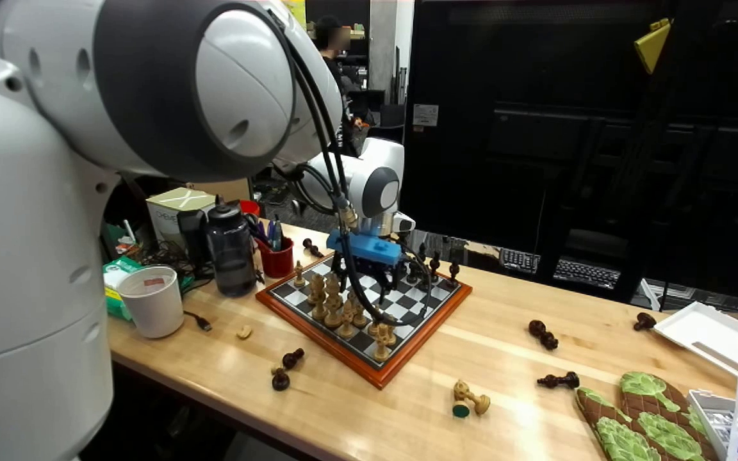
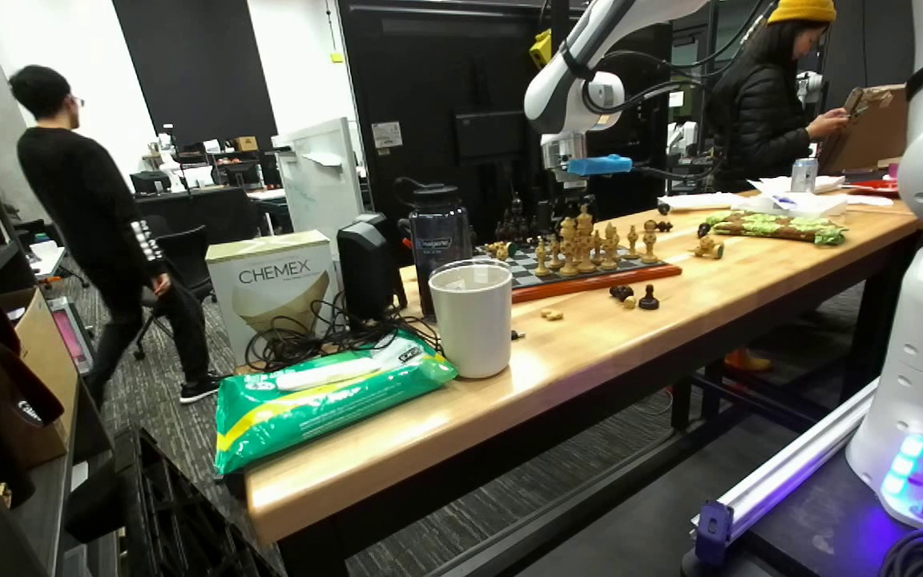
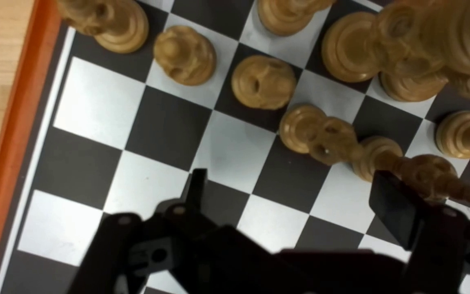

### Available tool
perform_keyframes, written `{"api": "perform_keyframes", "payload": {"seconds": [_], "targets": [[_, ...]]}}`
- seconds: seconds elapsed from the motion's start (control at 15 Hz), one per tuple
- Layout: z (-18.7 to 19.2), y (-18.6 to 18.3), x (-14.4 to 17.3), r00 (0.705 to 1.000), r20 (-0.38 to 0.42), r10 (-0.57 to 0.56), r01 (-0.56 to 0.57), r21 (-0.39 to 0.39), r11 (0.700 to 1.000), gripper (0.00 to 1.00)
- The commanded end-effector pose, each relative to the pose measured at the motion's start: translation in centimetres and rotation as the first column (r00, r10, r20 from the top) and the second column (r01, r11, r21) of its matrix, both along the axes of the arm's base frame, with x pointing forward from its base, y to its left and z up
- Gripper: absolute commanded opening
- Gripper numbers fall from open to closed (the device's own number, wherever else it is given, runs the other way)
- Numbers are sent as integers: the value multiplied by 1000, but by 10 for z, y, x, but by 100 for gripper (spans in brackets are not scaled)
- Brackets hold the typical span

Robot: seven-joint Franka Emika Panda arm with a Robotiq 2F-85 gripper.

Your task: Push one beige chess piece on the chess board backwards

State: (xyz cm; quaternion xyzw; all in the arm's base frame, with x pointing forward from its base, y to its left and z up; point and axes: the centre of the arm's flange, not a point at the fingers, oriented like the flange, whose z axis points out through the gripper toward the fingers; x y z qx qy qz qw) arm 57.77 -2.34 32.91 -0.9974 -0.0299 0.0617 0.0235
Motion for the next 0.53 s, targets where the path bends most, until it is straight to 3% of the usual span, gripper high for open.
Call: {"api": "perform_keyframes", "payload": {"seconds": [0.0, 0.47], "targets": [[6, -1, 4, 1000, -7, 9, -8, 21, 1000, 100], [5, -2, 4, 1000, -17, 10, -9, 28, 1000, 100]]}}
